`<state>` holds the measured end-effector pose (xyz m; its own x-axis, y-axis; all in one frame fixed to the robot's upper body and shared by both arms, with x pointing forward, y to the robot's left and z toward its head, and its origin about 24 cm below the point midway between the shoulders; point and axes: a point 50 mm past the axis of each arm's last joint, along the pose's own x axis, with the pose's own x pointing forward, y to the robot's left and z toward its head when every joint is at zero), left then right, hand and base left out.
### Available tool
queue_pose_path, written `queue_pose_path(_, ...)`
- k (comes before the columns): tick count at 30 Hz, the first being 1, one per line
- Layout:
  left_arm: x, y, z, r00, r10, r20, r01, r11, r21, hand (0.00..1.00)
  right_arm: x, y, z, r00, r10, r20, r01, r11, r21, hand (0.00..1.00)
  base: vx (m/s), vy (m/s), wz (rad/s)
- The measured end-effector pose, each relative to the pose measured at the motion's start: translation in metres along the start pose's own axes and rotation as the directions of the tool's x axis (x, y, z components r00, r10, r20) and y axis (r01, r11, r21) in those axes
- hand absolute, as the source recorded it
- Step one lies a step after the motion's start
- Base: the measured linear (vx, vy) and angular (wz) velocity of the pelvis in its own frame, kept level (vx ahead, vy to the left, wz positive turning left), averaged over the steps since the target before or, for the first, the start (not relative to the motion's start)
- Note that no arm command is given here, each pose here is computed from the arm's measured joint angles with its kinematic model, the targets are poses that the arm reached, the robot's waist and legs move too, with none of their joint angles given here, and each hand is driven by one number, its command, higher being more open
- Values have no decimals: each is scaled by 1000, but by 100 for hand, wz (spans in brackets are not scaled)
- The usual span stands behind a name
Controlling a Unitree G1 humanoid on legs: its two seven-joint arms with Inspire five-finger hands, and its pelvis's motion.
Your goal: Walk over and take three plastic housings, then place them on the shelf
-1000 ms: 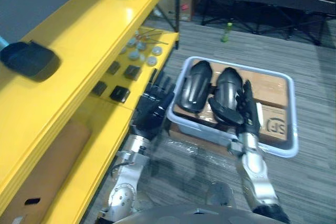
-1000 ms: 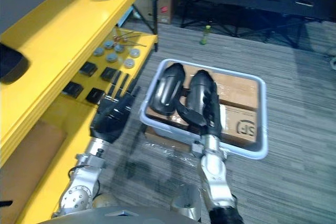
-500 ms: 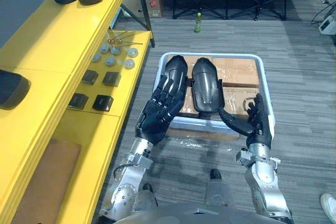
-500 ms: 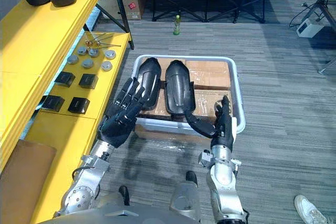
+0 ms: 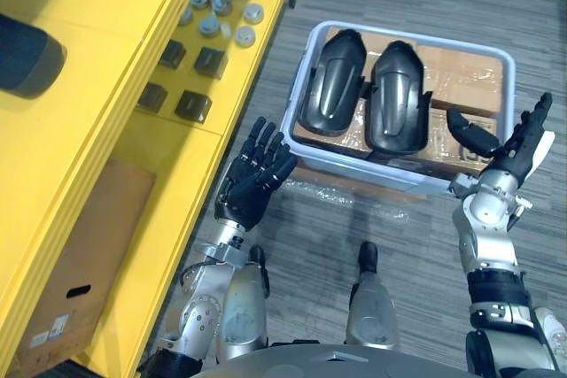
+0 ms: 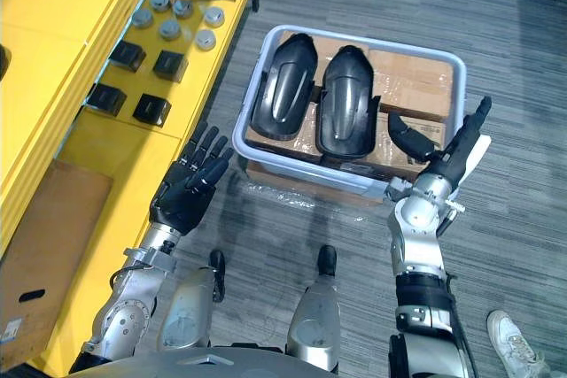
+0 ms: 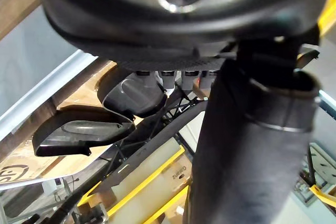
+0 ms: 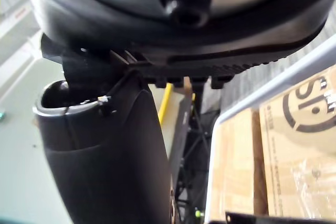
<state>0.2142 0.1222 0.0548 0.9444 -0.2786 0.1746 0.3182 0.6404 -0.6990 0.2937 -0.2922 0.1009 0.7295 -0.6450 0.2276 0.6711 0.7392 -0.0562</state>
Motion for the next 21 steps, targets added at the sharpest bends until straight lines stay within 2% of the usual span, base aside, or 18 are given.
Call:
queue_pose_path(5, 3, 4, -6, 1000, 7, -18, -8, 1000, -15, 100, 24, 14, 1, 996, 78, -51, -83, 993, -87, 100, 15, 7, 13)
queue_pose_path(15, 4, 10, -33, 993, 44, -109, -51, 997, -61, 100, 74, 4, 18, 991, 32, -132, -63, 969, -240, 100, 0, -2, 10)
queue_pose_path(16, 3, 13, -35, 992, 59, -116, -68, 995, -75, 100, 78, 4, 21, 989, 38, -144, -74, 965, -250, 0, 0, 0, 0)
queue_pose_path(21, 1, 24, -45, 984, 112, -141, -129, 985, -114, 100, 102, -18, 41, 979, -23, -203, -41, 952, -304, 0, -38, -5, 5)
